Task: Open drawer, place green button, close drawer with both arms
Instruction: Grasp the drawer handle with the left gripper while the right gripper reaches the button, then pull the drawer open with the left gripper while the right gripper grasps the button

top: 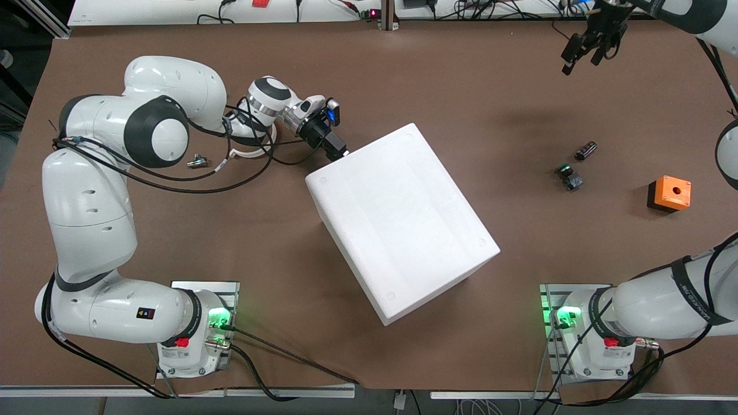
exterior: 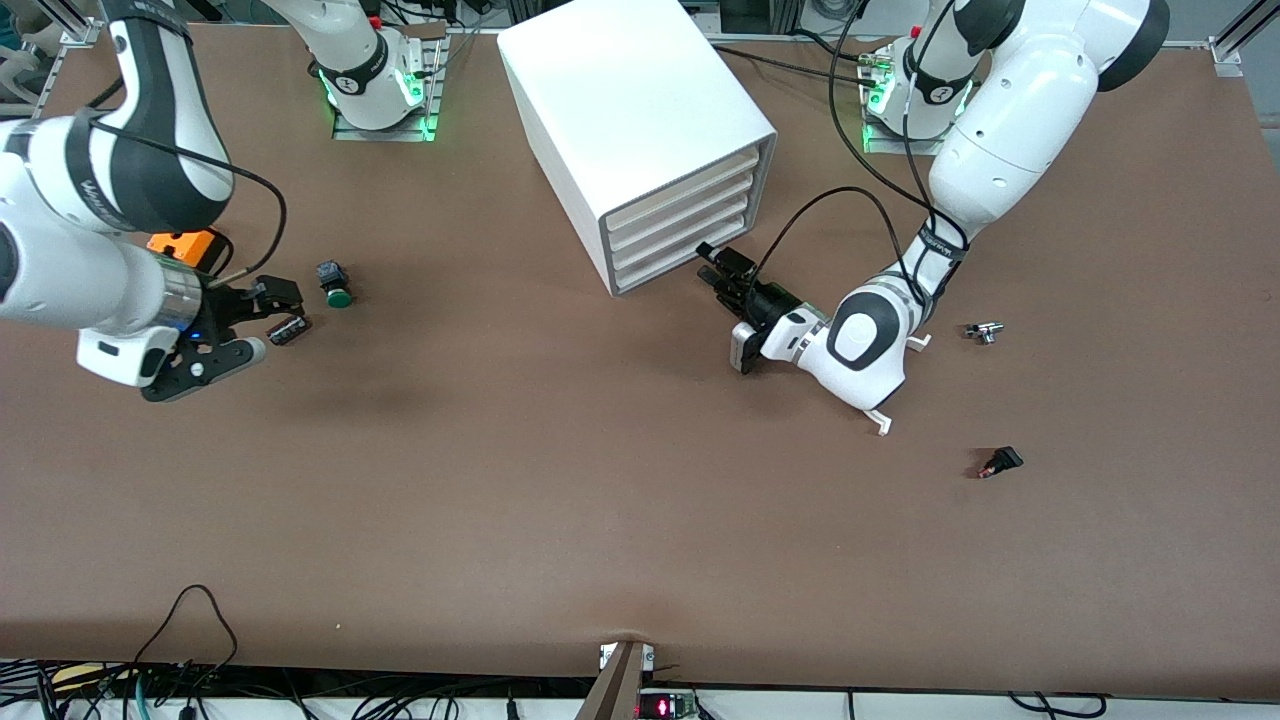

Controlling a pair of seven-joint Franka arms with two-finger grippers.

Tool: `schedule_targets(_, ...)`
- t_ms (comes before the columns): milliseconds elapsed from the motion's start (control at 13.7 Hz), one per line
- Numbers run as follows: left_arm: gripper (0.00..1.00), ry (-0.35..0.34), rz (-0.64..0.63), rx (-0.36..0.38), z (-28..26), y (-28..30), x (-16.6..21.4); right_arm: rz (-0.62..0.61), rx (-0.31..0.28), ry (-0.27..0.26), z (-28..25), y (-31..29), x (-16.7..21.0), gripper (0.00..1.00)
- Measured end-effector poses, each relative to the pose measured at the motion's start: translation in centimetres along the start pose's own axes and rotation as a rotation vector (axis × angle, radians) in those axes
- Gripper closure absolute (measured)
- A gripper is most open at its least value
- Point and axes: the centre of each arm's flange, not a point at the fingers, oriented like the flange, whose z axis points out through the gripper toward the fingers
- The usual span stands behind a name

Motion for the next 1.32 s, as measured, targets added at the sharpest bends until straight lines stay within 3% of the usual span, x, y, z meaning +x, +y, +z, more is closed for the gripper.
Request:
schedule_targets(219,0.40,0.007,0.004,-0.019,1.8,-0.8,0.2,-0.003,0.000,-0.014,4.9,-0.4,-1.6,0.00)
schedule_targets(731,0.52,-0.019,-0.036,-0.063,7.3,-2.7,0.2,-0.007,-0.028,0.044,18.9,-1.6,-8.3,0.00)
schedule_targets(877,0.72,-0.017,-0.043,-0.069,7.5,-2.7,0.2,-0.041,-0.039,0.067,22.2,-0.1,-10.3,0.00)
schedule_targets(950,0.72,-0.017,-0.048,-0.070,7.5,-2.7,0.2,-0.058,-0.040,0.067,23.4,0.9,-11.3,0.00)
schedule_targets(1096,0.82,-0.019,-0.063,-0.079,7.5,-2.5,0.2,-0.068,-0.035,0.056,24.7,2.0,-12.9,0.00)
schedule_targets(1315,0.84,-0.021,-0.082,-0.081,7.5,-2.5,0.2,-0.066,-0.030,0.046,26.2,1.6,-14.0,0.00)
